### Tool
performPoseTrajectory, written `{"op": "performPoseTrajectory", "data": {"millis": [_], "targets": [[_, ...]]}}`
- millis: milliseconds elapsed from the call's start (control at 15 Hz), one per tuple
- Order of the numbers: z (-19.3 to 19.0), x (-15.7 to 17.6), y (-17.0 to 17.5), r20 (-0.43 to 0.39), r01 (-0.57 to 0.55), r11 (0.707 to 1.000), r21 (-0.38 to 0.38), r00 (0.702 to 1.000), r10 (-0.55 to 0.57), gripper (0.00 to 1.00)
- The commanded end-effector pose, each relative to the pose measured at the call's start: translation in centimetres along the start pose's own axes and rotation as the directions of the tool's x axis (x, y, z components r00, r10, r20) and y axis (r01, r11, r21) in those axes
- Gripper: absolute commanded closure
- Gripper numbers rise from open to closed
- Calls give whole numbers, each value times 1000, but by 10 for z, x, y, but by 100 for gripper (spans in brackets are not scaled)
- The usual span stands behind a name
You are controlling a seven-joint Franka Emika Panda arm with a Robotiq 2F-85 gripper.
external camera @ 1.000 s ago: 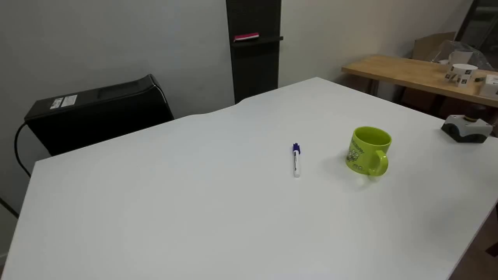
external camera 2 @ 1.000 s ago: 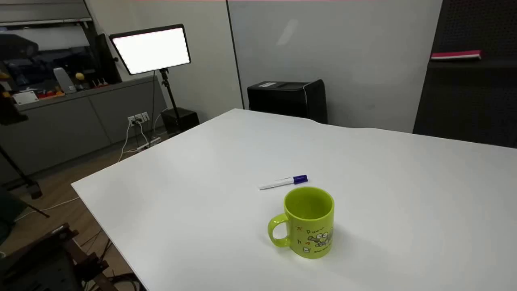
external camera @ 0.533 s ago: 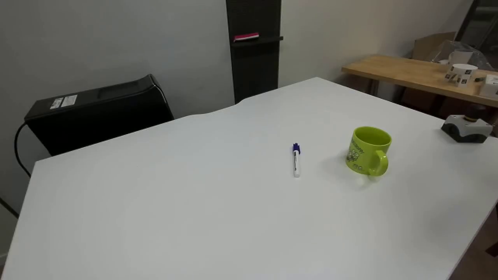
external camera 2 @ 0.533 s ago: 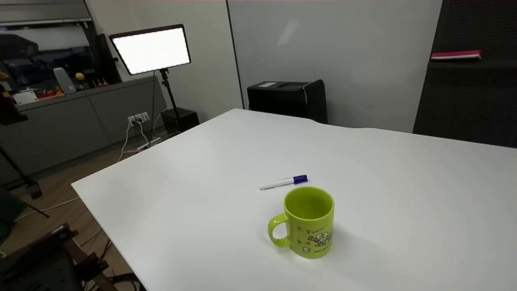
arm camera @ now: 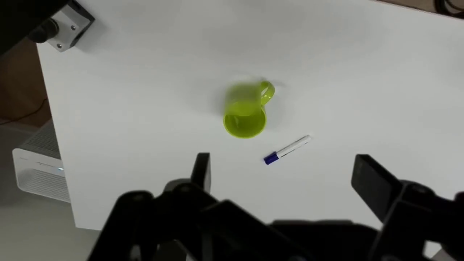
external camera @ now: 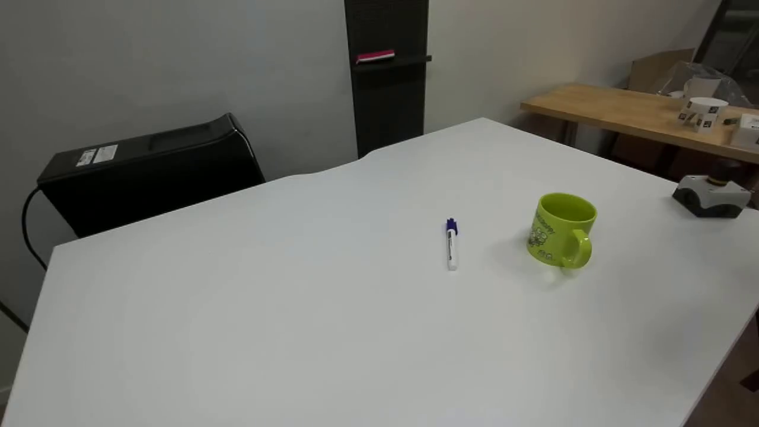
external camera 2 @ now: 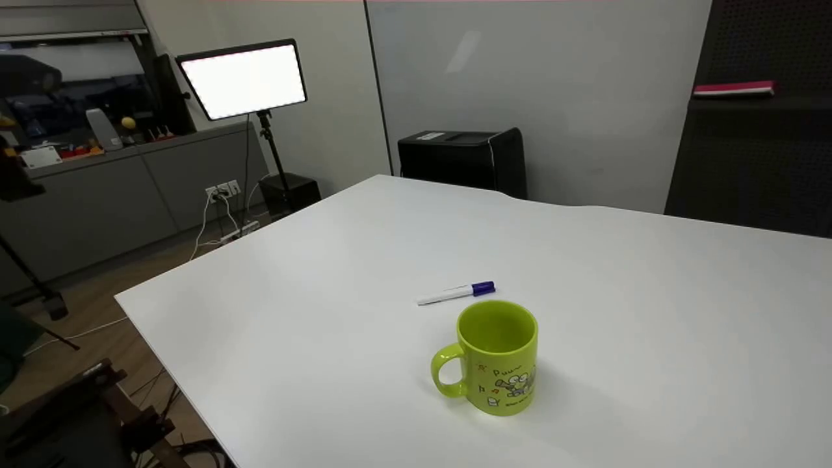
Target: Put the marker in the mug
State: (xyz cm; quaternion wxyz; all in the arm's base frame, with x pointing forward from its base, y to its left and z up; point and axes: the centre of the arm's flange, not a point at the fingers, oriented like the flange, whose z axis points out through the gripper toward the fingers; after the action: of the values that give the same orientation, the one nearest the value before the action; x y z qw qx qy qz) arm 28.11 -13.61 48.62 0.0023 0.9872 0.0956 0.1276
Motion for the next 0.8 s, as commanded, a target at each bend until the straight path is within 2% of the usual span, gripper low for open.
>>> {"op": "performPoseTrajectory", "data": {"millis": [0, 267, 733], "targets": [[24, 26, 13, 16, -4, 999, 41, 1000, 3, 0], [61, 53, 21, 30, -36, 998, 53, 999, 35, 0], [128, 95, 38, 112, -103, 993, 54, 989, 96, 0]]}}
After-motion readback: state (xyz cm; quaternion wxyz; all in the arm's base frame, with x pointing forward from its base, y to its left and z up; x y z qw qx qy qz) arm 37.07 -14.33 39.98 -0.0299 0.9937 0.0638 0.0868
